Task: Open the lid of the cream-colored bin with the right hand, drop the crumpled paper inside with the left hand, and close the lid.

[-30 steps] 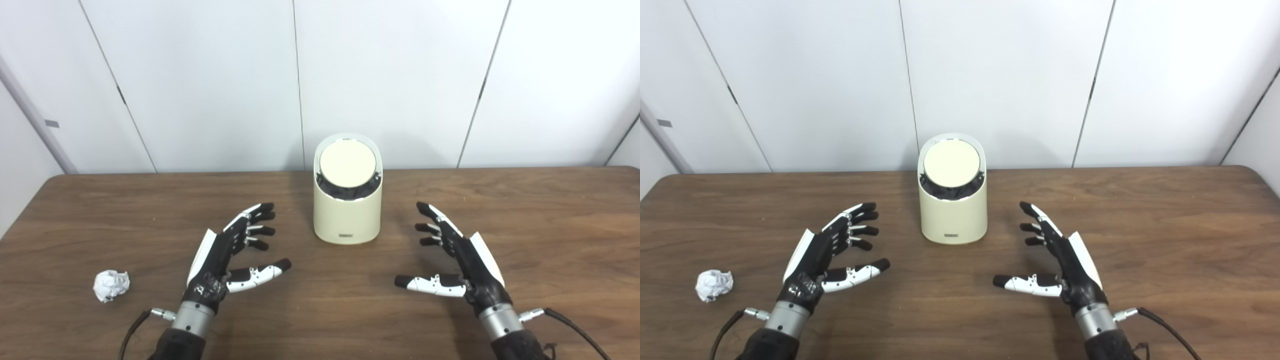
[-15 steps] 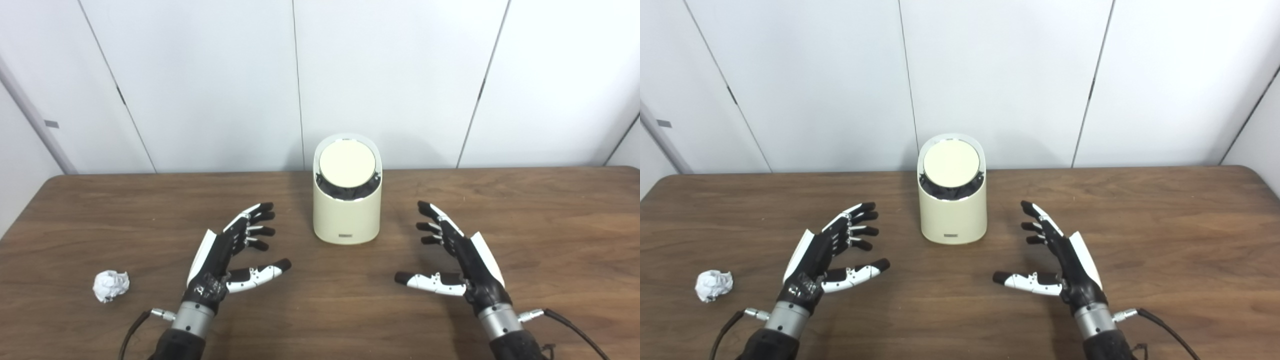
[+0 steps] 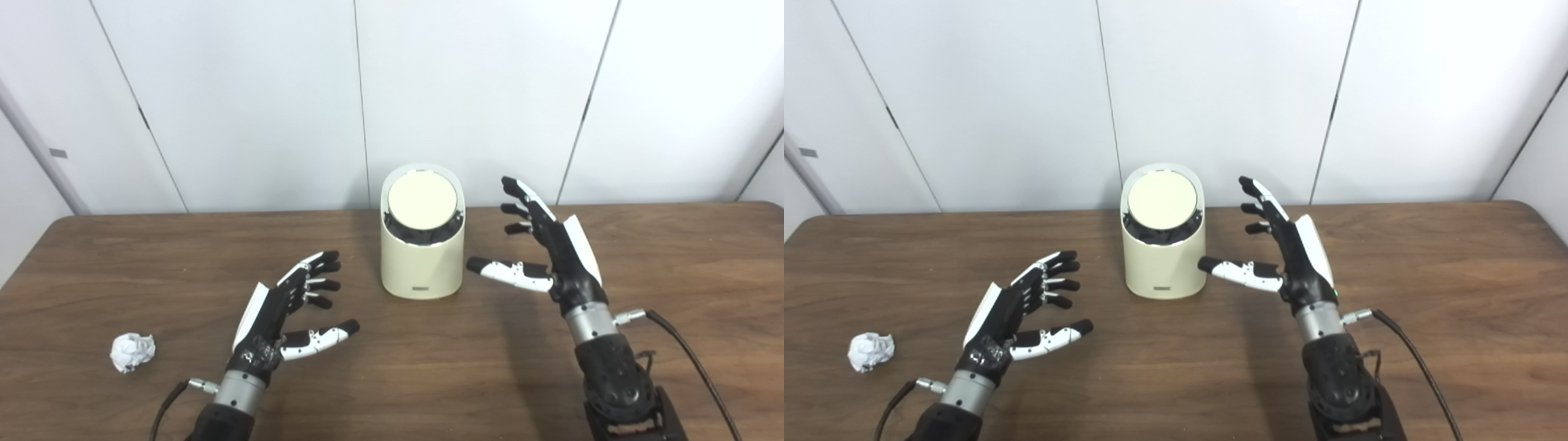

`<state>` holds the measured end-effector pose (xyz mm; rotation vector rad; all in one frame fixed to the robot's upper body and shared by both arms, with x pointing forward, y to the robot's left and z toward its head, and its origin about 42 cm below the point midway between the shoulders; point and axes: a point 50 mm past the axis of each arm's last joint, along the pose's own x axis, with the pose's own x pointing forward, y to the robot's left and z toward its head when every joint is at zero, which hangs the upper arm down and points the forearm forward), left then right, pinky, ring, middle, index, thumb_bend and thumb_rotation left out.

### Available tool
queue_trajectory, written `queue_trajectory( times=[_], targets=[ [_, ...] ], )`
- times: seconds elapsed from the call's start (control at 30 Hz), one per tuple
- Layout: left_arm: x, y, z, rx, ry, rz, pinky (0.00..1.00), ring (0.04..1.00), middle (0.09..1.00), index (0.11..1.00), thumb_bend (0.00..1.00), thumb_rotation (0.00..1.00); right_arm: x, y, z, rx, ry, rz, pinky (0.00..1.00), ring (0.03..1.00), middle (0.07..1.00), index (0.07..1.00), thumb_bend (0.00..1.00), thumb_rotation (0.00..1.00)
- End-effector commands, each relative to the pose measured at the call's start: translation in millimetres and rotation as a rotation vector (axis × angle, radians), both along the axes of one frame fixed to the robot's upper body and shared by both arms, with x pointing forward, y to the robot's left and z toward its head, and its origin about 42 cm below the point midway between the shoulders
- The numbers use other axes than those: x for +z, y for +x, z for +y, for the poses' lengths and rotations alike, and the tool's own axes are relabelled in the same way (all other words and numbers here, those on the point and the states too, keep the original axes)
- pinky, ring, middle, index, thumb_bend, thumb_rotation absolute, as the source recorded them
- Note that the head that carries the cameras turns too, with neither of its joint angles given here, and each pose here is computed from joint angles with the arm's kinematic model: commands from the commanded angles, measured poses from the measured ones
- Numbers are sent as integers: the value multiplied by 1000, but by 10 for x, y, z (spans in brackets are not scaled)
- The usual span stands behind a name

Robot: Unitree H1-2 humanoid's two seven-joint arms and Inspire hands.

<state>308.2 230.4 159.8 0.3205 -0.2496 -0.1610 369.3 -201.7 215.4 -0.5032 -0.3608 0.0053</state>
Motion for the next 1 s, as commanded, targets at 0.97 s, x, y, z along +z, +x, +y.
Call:
queue_trajectory(
  times=[0.97],
  targets=[
    [116, 71, -16, -13, 3, -70, 617, 732, 825, 855, 715, 36, 731, 795, 452, 28, -84, -28, 689, 863, 947, 935, 820, 402]
  ],
)
